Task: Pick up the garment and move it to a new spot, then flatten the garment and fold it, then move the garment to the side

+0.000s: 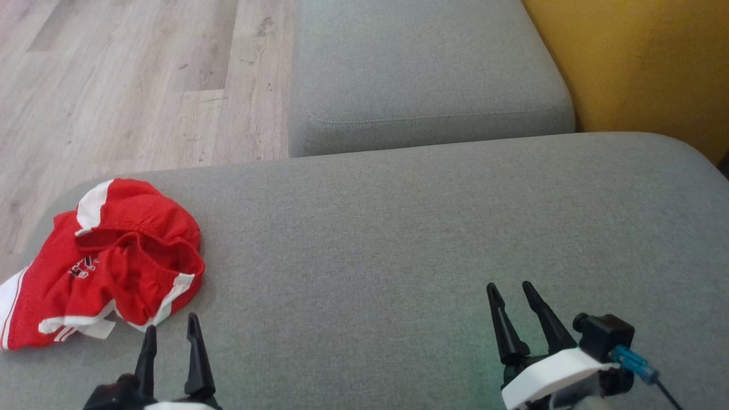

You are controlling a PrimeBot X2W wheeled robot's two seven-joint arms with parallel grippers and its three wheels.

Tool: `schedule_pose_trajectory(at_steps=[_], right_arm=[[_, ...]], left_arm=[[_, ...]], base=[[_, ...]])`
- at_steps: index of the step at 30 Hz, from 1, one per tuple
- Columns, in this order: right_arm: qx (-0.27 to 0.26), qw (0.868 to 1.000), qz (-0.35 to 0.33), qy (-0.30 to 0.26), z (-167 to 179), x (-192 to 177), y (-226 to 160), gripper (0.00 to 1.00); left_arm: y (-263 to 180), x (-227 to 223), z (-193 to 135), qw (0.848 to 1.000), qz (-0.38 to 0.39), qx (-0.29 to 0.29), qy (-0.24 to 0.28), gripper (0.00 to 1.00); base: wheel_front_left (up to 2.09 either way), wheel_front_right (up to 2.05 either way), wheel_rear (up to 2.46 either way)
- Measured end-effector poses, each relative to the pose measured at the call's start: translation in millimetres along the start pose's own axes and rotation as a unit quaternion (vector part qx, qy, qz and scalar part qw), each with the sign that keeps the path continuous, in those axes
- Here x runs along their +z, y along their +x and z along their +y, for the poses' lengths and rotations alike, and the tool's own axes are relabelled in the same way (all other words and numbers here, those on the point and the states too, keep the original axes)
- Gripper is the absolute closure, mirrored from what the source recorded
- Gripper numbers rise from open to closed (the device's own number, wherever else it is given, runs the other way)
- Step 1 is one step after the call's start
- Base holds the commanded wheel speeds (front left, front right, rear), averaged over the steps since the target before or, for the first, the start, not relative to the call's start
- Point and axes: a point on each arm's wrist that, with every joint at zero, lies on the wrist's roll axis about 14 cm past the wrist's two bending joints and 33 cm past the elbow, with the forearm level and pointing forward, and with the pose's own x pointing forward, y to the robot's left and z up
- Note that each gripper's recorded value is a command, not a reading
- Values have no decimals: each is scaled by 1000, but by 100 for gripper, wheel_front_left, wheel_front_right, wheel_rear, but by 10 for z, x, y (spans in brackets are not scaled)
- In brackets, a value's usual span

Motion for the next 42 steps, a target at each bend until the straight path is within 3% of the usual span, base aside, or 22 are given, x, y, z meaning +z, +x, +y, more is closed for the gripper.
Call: schedule_pose_trajectory(at_steps=[24, 42], right_arm=[[26, 990, -15, -136, 73, 20, -63, 0], [6, 991, -2, -131, -66, -43, -77, 0]], left_arm=[[-123, 102, -18, 989, -40, -7, 139, 0], [-138, -25, 1, 990, -19, -10, 142, 0]], base=[[0, 0, 0], [0, 0, 0]])
